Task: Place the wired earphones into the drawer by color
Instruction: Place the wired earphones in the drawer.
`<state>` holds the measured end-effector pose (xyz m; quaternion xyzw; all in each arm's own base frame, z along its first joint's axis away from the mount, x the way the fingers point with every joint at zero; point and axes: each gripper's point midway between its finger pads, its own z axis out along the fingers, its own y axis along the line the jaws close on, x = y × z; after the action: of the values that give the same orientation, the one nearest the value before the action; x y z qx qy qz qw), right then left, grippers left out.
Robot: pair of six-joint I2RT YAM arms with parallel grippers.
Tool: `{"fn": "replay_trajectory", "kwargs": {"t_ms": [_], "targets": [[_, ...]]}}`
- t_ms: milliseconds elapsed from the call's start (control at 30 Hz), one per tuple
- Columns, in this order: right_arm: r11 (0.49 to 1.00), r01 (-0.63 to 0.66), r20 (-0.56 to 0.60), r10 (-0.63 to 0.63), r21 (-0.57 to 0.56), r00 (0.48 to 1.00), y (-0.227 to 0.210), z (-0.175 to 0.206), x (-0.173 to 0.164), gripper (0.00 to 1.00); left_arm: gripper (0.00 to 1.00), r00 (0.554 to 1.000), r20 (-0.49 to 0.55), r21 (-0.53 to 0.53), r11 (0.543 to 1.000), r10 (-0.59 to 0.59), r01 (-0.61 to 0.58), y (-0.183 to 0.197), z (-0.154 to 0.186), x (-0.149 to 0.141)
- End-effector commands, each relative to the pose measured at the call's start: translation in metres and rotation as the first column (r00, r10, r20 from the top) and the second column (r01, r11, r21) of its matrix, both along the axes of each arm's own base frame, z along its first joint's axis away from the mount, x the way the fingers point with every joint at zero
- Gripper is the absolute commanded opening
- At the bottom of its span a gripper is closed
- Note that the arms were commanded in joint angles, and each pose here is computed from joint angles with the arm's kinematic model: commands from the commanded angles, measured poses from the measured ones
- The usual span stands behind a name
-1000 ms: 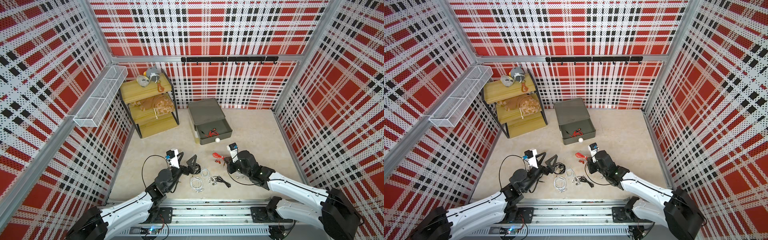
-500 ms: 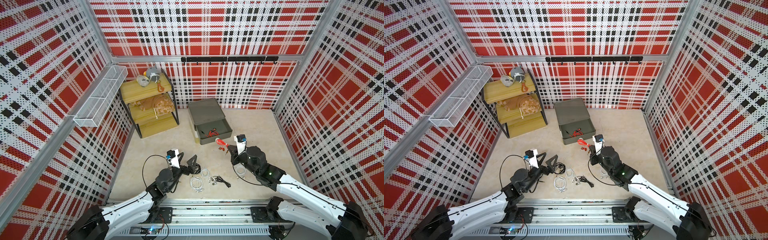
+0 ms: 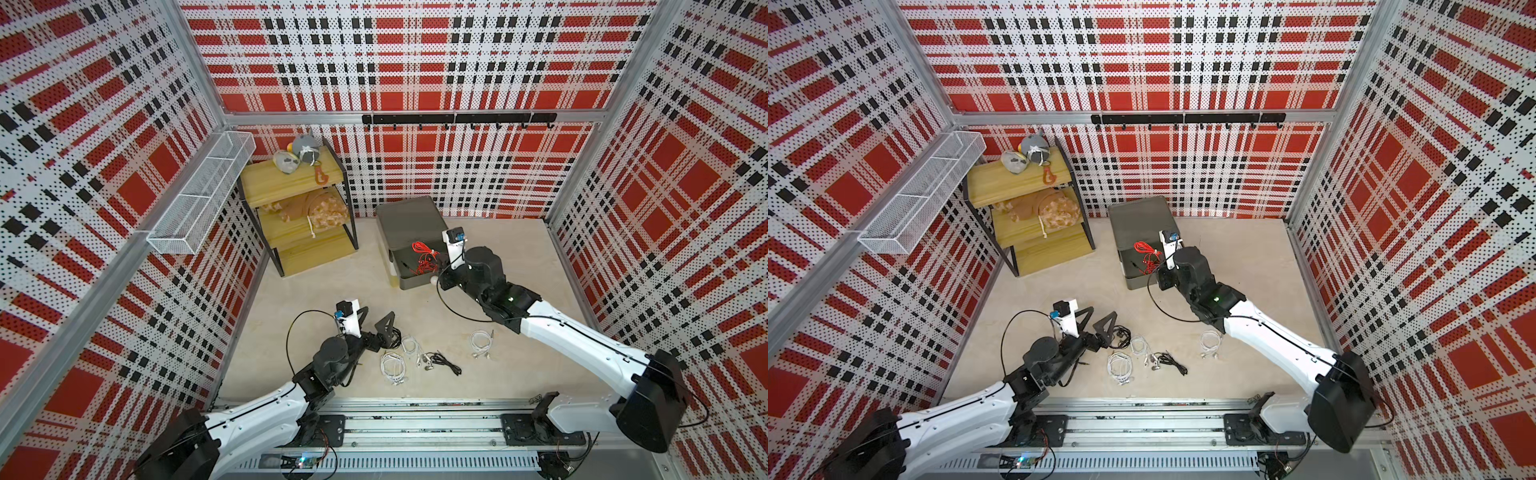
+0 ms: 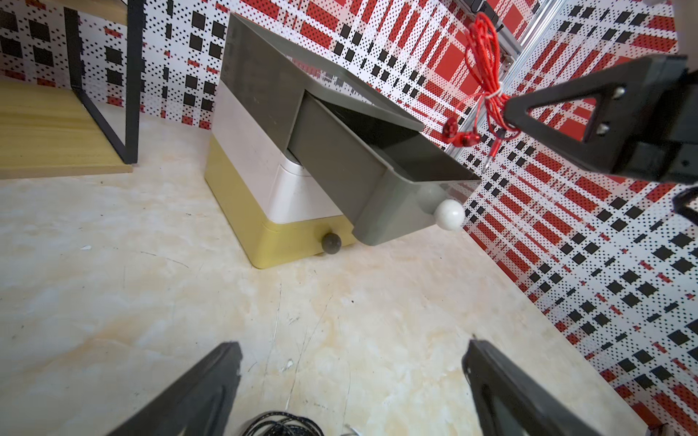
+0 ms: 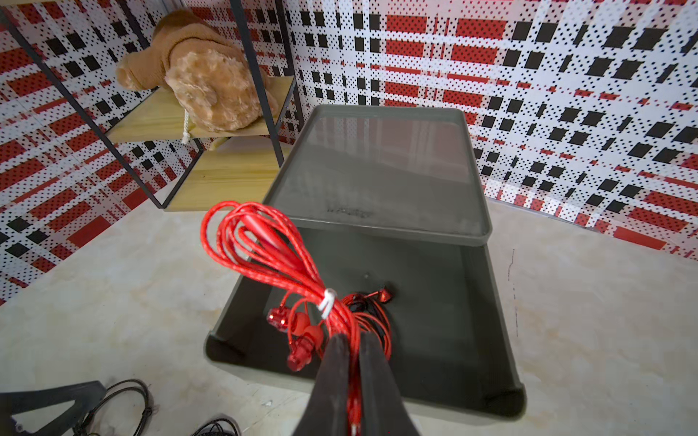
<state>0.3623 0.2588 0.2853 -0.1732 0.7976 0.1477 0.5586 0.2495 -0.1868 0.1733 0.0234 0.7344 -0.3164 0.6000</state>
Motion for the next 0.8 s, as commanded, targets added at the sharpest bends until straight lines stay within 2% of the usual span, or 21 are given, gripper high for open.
{"fn": "replay_trajectory", "kwargs": {"t_ms": [0, 133, 200, 267, 333, 400, 767], "targets": [[0.999, -0.027, -0.047, 0.026, -0.026, 0.999, 0.006, -0.011, 0.007, 0.05, 0.99, 1.000, 0.019, -0.024, 1.000, -0.001, 0.001, -0.004, 0.016, 0.003], [0.999, -0.022, -0.079, 0.020, -0.024, 0.997, 0.010, -0.023, 0.017, 0.08, 0.99, 1.000, 0.017, -0.025, 1.000, -0.003, 0.003, -0.005, 0.017, 0.003], [0.999, -0.022, -0.087, 0.020, -0.023, 0.996, 0.012, -0.026, 0.019, 0.12, 0.99, 1.000, 0.016, -0.024, 1.000, -0.003, 0.003, -0.006, 0.016, 0.004], [1.000, -0.024, -0.090, 0.022, -0.019, 0.996, 0.013, -0.027, 0.020, 0.22, 0.99, 1.000, 0.015, -0.023, 1.000, -0.003, 0.003, -0.007, 0.017, 0.004], [1.000, -0.023, -0.088, 0.021, -0.015, 0.996, 0.012, -0.026, 0.020, 0.36, 0.99, 1.000, 0.015, -0.019, 1.000, -0.001, 0.001, -0.008, 0.018, 0.006], [1.000, -0.016, -0.087, 0.014, -0.017, 0.996, 0.010, -0.025, 0.019, 0.44, 0.99, 1.000, 0.017, -0.014, 1.000, 0.007, -0.006, -0.008, 0.021, 0.008], [0.998, 0.059, -0.054, -0.059, 0.000, 0.997, -0.027, -0.028, -0.006, 0.62, 0.99, 1.000, 0.018, 0.062, 0.998, 0.017, -0.018, -0.029, 0.032, 0.032]]}}
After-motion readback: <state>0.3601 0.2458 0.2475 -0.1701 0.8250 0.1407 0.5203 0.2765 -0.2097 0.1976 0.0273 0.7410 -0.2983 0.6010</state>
